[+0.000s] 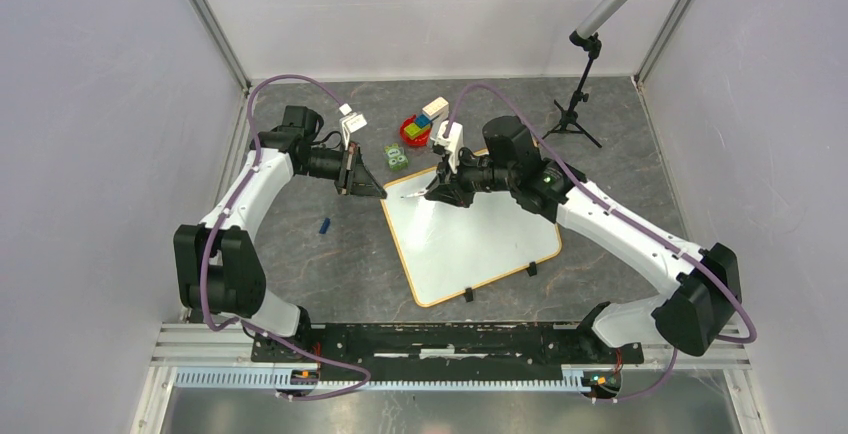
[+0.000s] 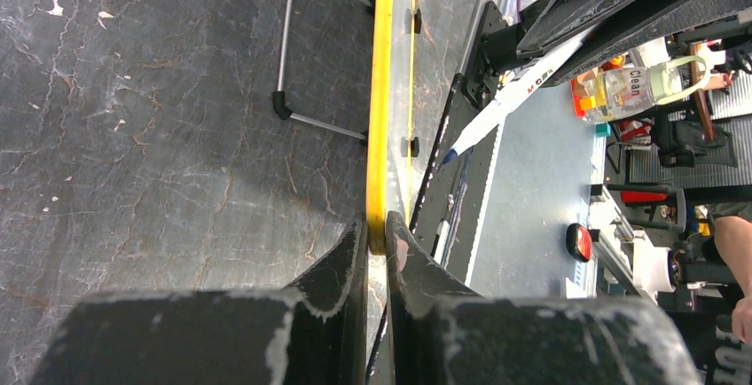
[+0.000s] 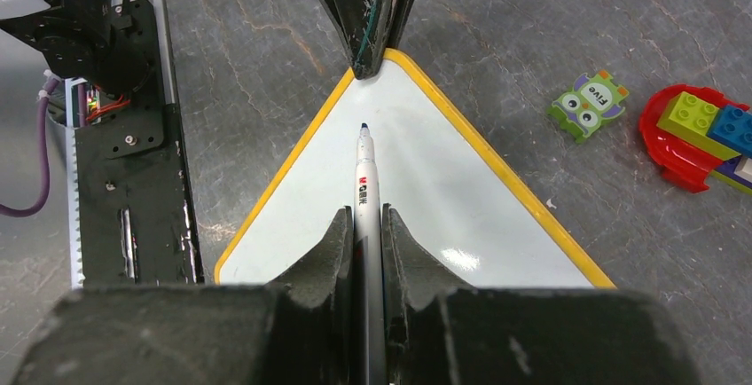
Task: Write a sentence on the whiteboard
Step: Hold the whiteboard on the whiteboard stand, then write a sentence on the whiteboard.
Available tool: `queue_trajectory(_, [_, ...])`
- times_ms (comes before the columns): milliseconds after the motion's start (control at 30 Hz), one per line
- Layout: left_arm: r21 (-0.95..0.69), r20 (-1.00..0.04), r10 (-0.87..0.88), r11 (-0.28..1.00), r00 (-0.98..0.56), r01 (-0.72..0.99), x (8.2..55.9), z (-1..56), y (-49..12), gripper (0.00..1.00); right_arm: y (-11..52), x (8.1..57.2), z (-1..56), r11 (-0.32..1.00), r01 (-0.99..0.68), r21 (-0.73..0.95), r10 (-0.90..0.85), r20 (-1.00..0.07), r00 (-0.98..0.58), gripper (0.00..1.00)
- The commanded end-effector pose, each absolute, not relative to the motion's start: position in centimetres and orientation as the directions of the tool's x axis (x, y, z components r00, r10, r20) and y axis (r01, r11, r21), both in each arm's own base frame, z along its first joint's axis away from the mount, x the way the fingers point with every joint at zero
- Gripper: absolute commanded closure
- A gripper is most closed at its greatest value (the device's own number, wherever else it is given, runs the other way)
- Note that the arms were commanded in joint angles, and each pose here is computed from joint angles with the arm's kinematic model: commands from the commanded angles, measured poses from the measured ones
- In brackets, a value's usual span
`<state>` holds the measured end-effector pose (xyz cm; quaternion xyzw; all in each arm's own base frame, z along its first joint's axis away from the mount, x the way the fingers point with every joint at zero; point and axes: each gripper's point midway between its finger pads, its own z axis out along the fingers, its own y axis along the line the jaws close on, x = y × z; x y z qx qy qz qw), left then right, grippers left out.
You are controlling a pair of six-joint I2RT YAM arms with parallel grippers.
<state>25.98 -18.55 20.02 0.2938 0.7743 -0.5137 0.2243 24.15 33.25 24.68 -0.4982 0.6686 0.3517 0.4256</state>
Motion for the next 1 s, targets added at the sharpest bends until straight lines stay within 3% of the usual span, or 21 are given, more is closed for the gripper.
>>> queue_trajectory(0, [-0.665,-0.661,0.22,0.271,-0.717,0.696,25.9,20.4,-19.1,0.97,34.3,24.9,27.4,0.258,-0.966,0.017,-0.312,-0.945,-0.1,1.0])
queue_trajectory(967, [-0.652,-0.663,0.242,0.277,-0.708,0.705,25.8,20.1,-19.4,0.98,34.6,26.0,26.4,0.306,-0.952,-0.007,-0.357,-0.928,-0.108,1.0])
